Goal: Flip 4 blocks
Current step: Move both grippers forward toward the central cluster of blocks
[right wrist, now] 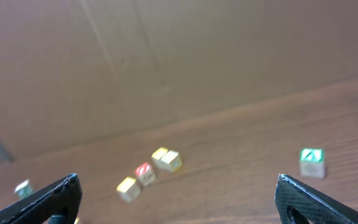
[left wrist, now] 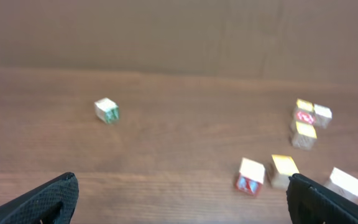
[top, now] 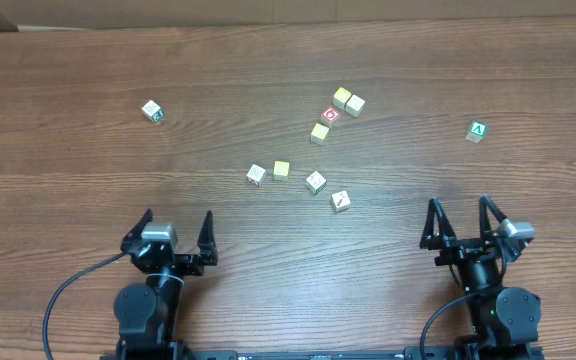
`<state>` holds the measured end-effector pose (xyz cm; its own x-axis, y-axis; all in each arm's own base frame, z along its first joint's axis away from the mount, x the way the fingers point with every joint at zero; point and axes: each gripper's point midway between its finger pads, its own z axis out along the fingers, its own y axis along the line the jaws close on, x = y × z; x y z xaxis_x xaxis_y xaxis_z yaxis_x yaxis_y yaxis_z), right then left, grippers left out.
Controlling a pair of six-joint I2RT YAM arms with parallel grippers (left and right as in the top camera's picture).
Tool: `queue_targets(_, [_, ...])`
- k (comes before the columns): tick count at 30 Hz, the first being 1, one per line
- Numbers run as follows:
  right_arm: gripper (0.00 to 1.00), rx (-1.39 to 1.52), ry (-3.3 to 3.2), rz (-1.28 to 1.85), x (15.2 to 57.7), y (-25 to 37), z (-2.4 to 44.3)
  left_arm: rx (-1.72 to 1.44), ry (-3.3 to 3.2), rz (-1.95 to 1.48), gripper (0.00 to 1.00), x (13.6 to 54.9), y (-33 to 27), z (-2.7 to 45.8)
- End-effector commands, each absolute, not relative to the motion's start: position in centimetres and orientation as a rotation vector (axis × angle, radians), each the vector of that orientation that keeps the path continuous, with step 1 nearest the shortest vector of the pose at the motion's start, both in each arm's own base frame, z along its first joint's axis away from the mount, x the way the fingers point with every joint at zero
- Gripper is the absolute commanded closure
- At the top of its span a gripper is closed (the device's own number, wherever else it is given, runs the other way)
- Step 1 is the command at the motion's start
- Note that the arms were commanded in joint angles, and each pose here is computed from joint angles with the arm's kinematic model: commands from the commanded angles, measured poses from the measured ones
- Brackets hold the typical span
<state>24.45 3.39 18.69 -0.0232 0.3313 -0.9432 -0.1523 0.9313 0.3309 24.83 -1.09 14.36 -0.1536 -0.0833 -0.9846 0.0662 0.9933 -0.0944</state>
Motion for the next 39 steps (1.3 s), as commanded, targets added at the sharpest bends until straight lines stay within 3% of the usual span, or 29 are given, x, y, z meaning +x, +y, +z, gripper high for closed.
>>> queue_targets(1, [0.0,0.061,1.564,0.46,24.0,5.1,20.6,0.013,1.734,-0.191,0.0,25.1,-2.0,16.5])
queue_targets(9, [0.0,0.031,1.808,0.529,25.6,6.9,21.1,0.033,2.029,-0.244,0.0,28.8,-3.4,19.2])
queue_targets(17, [0.0,-0.021,2.274,0.802,28.1,11.4,22.3,0.205,2.492,-0.34,0.0,32.2,-9.4,19.3])
queue_targets(25, [0.0,0.189,2.835,0.831,26.8,11.6,18.6,0.323,2.673,-0.365,0.0,32.7,-13.4,17.2])
queue_targets(30, [0.0,0.275,3.017,0.825,25.6,11.5,15.4,0.239,2.75,-0.382,0.0,32.6,-13.6,15.5])
queue_targets(35, [0.0,0.037,3.016,0.812,26.0,11.5,14.4,0.14,2.843,-0.401,0.0,31.5,-13.6,14.2])
queue_targets(39, [0.0,0.042,2.974,0.802,27.2,11.5,14.5,0.139,2.844,-0.4,0.0,31.5,-13.6,14.1])
